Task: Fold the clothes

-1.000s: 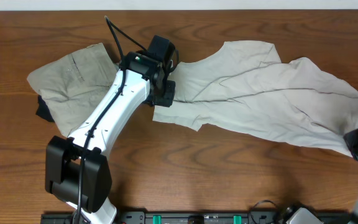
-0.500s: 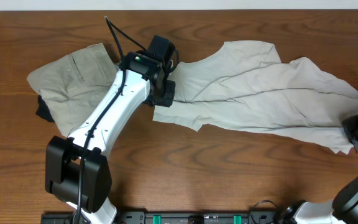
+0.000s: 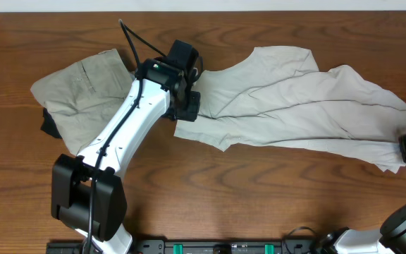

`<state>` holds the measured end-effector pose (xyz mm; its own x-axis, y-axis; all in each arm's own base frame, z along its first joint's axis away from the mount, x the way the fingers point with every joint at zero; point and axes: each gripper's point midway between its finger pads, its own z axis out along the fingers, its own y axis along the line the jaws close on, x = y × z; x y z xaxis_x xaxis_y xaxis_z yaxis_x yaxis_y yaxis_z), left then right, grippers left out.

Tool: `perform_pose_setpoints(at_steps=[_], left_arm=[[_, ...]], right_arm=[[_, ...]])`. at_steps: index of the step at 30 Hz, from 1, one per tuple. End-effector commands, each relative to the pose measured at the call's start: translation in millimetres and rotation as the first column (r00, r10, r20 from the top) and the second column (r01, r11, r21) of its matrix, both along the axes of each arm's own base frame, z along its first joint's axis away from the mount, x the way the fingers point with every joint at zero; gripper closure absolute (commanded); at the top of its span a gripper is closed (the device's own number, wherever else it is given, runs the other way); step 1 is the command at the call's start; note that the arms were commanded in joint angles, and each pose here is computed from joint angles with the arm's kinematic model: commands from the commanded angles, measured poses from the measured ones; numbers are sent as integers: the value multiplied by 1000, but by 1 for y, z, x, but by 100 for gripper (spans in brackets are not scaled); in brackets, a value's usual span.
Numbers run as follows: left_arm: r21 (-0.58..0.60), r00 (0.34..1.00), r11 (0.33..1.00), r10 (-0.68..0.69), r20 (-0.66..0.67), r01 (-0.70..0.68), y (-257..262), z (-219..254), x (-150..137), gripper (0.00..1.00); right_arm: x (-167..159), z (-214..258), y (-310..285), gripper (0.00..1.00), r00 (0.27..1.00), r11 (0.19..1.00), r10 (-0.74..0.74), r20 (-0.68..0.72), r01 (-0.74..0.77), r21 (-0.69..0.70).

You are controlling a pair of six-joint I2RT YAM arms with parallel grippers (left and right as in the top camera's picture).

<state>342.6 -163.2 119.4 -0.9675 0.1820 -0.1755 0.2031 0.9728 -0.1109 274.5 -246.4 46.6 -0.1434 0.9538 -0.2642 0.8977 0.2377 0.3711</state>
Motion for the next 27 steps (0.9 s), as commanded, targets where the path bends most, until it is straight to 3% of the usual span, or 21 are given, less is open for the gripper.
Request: perform_pose_setpoints(at_steps=[1, 11, 13, 20, 27], left_arm=[[-45, 999, 999, -18, -37, 16, -8, -4, -6, 56], [-50, 989, 991, -131, -62, 128, -44, -27, -32, 56], [-57, 987, 987, -150, -53, 147, -56, -39, -37, 50], [-77, 979, 977, -201, -45, 197, -89, -70, -54, 46], [-65, 925, 923, -381, -5, 380, -116, -97, -58, 46]], right_arm=[[3, 5, -6, 96, 1000, 1000, -15, 20, 15, 4], [-1, 3, -1, 95, 1000, 1000, -14, 1, 14, 24], [-2, 2, 0, 95, 1000, 1000, -14, -2, 14, 27], [-4, 1, 2, 95, 1000, 999, -14, -12, 14, 38], [-6, -1, 6, 95, 1000, 998, -12, -22, 13, 54]])
